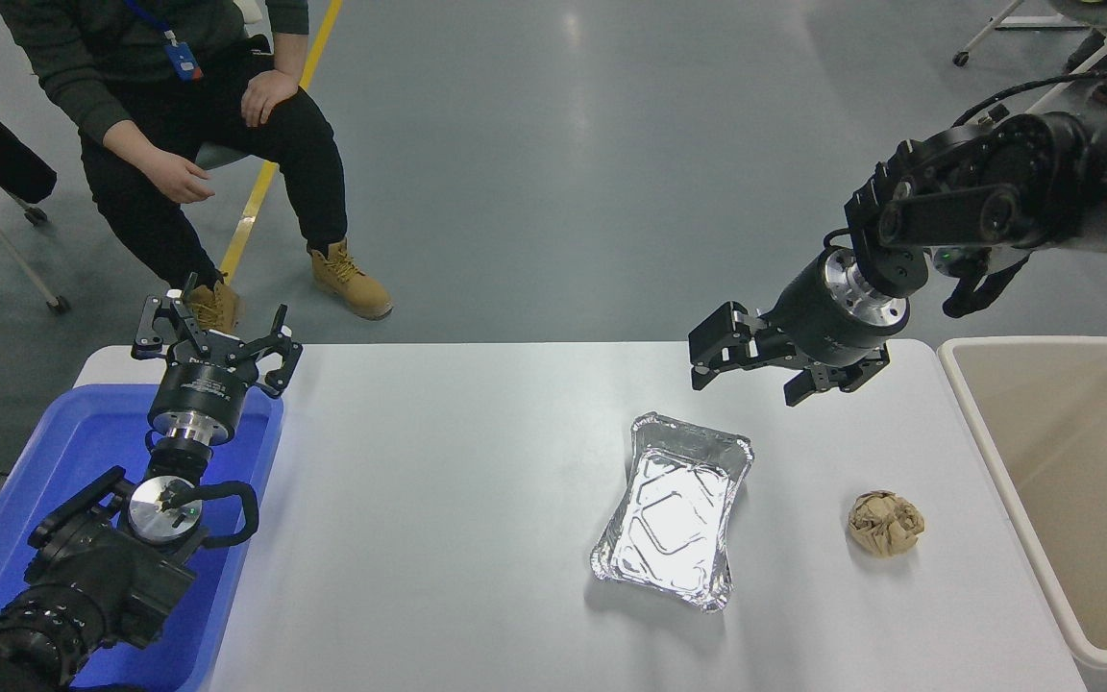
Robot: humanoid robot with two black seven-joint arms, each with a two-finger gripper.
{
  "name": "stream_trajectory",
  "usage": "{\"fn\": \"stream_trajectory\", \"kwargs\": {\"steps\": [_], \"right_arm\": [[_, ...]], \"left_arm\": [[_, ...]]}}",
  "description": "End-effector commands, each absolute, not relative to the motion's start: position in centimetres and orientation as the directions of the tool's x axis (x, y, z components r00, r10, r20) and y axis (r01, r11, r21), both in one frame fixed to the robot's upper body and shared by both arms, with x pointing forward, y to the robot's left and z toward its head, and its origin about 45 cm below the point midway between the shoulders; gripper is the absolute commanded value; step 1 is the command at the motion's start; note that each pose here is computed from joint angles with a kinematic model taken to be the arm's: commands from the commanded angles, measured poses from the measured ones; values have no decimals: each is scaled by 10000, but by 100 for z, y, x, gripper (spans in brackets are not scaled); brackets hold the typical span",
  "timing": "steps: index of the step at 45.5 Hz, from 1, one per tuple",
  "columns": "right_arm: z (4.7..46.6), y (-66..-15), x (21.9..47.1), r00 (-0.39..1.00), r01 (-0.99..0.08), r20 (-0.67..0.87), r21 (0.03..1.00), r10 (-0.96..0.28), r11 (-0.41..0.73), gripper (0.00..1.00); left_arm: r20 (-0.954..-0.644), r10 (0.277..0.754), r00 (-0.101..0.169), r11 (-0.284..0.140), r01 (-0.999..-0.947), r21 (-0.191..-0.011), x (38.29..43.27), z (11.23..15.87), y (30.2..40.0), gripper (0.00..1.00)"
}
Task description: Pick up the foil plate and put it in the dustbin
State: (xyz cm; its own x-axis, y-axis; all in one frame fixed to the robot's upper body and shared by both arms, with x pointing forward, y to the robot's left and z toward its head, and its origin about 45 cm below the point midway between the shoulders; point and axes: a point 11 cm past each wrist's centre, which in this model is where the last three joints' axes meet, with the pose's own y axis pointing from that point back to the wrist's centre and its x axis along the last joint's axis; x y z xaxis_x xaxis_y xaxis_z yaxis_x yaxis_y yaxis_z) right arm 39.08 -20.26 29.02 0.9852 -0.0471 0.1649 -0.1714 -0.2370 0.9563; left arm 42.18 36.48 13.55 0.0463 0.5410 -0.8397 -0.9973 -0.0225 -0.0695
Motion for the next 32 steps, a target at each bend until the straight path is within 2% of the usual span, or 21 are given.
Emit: {"fn": "stream_trajectory", "kwargs": {"steps": [1, 19, 32], "right_arm": [[2896, -2013, 3917, 9849, -1727, 1657, 9548, -491, -2421, 100], [2859, -2043, 3915, 9862, -1654, 1598, 9580, -430, -2343, 100], [2826, -2077, 4045, 9806, -1957, 1877, 9518, -559, -2364, 100]], "left_arm": [[-8406, 5397, 459, -233, -9973, -695, 4218, 1354, 3646, 99], [-8406, 5397, 459, -233, -9973, -695, 4218, 1354, 3646, 99], [-8406, 5397, 459, -233, -9973, -695, 4218, 1354, 3646, 99]]}}
